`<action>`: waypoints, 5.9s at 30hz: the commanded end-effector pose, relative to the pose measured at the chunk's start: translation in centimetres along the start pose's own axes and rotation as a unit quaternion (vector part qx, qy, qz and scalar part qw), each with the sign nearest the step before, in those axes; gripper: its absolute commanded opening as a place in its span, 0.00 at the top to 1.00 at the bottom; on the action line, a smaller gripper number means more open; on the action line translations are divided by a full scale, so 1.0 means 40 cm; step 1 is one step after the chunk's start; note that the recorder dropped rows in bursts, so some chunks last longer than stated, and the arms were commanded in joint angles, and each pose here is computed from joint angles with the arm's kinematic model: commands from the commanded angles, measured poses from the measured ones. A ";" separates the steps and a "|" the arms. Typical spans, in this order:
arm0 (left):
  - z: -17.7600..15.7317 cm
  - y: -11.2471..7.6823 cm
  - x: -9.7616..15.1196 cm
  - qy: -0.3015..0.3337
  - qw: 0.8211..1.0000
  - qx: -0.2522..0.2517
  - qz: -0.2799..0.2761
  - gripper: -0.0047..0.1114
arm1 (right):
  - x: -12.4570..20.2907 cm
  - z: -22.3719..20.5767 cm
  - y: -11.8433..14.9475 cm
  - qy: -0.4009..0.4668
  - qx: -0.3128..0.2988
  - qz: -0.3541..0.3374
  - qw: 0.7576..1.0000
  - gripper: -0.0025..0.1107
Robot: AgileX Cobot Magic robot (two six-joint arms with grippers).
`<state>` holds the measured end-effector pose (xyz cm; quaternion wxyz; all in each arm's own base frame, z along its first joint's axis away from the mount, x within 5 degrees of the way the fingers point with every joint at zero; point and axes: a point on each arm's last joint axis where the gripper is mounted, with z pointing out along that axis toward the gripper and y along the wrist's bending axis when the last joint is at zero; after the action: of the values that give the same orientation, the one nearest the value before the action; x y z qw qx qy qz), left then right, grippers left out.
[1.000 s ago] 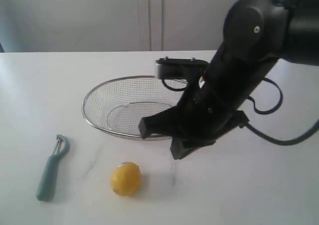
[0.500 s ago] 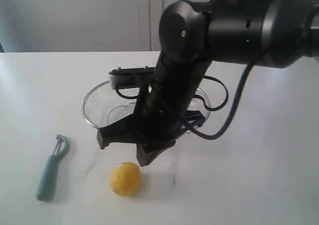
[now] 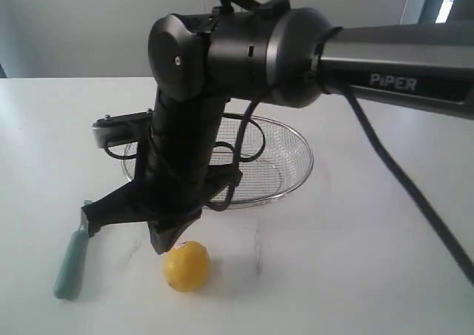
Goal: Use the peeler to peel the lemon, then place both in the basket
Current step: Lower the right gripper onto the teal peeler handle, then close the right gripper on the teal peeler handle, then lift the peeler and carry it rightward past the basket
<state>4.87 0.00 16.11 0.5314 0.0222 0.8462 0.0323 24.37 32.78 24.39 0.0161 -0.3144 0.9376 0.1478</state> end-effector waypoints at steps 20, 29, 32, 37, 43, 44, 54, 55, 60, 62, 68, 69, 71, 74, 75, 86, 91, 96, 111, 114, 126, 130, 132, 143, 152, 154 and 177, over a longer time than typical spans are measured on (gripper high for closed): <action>0.002 -0.001 0.007 0.006 1.000 0.002 -0.008 0.96 | -0.152 0.095 0.119 -0.032 0.001 -0.085 0.996 0.98; 0.002 -0.001 0.007 0.006 1.000 0.002 -0.008 0.96 | -0.195 0.121 0.143 -0.070 -0.017 -0.065 0.995 0.98; 0.002 -0.001 0.007 0.006 1.000 0.002 -0.008 0.96 | -0.200 0.120 0.147 -0.080 -0.025 -0.063 0.994 0.98; 0.002 -0.001 0.007 0.006 1.000 0.002 -0.008 0.96 | -0.203 0.117 0.152 -0.087 -0.033 -0.061 0.994 0.98; 0.002 -0.001 0.007 0.006 1.000 0.002 -0.008 0.96 | -0.207 0.122 0.158 -0.091 -0.051 -0.020 0.994 0.98; 0.002 -0.001 0.007 0.006 1.000 0.002 -0.008 0.96 | -0.208 0.124 0.157 -0.092 -0.054 0.000 0.994 0.98; 0.002 -0.001 0.007 0.006 1.000 0.002 -0.008 0.96 | -0.216 0.189 0.154 -0.086 -0.054 0.092 0.991 0.93; 0.002 -0.001 0.007 0.006 1.000 0.002 -0.008 0.96 | -0.214 0.199 0.160 -0.083 -0.054 0.090 0.991 0.91; 0.002 -0.001 0.007 0.007 1.000 0.001 -0.005 0.96 | -0.204 0.237 0.180 -0.076 -0.050 0.093 0.992 0.79; 0.002 -0.001 0.007 0.007 1.000 0.001 -0.004 0.96 | -0.203 0.239 0.180 -0.082 -0.033 0.093 0.992 0.74; 0.002 -0.001 0.007 0.007 1.000 0.001 -0.004 0.96 | -0.203 0.240 0.173 -0.102 0.019 0.089 0.991 0.65; 0.002 -0.001 0.007 0.007 1.000 0.001 -0.003 0.96 | -0.203 0.240 0.173 -0.102 0.018 0.093 0.990 0.64; 0.002 -0.001 0.007 0.007 1.000 0.001 -0.003 0.96 | -0.204 0.240 0.173 -0.105 0.018 0.092 0.990 0.63; 0.002 -0.001 0.007 0.007 1.000 0.001 -0.003 0.96 | -0.207 0.239 0.174 -0.111 0.016 0.094 0.989 0.63; 0.002 -0.001 0.007 0.007 1.000 0.001 -0.003 0.96 | -0.208 0.245 0.173 -0.113 0.015 0.094 0.989 0.63; 0.002 -0.001 0.007 0.007 1.000 0.001 -0.003 0.96 | -0.212 0.304 0.164 -0.107 0.011 0.111 0.988 0.63; 0.002 -0.001 0.007 0.007 1.000 0.001 -0.003 0.96 | -0.210 0.330 0.159 -0.097 0.012 0.115 0.989 0.63; 0.002 -0.001 0.007 0.007 1.000 0.001 -0.003 0.96 | -0.207 0.339 0.156 -0.090 0.016 0.116 0.989 0.64; 0.002 -0.001 0.007 0.007 1.000 0.001 -0.003 0.96 | -0.206 0.336 0.152 -0.088 0.029 0.098 0.991 0.98; 0.002 -0.001 0.007 0.007 1.000 0.001 -0.003 0.96 | -0.209 0.314 0.158 -0.099 0.023 0.096 0.990 0.98; 0.002 -0.001 0.007 0.007 1.000 0.001 -0.003 0.96 | -0.208 0.225 0.178 -0.118 0.012 0.089 0.989 0.98; 0.002 -0.001 0.007 0.007 1.000 0.001 -0.003 0.96 | -0.207 0.182 0.184 -0.128 0.007 0.078 0.989 0.98; 0.002 -0.001 0.007 0.007 1.000 0.001 -0.003 0.96 | -0.206 0.164 0.188 -0.134 0.004 0.074 0.988 0.98; 0.002 -0.001 0.007 0.007 1.000 0.001 -0.003 0.96 | -0.196 0.103 0.209 -0.137 -0.021 0.055 0.989 0.98; 0.002 -0.001 0.007 0.007 1.000 0.001 -0.003 0.96 | -0.198 0.044 0.170 -0.131 -0.017 0.061 0.989 0.98; 0.002 -0.001 0.007 0.007 1.000 0.001 -0.003 0.96 | -0.194 0.037 0.163 -0.122 -0.013 0.063 0.990 0.98; 0.002 -0.001 0.007 0.007 1.000 0.001 -0.003 0.96 | -0.158 -0.076 0.061 -0.100 -0.007 0.055 0.993 0.98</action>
<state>4.87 0.00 16.11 0.5314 0.0231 0.8462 0.0328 28.63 38.41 27.91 0.1002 -0.2385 0.9480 0.1855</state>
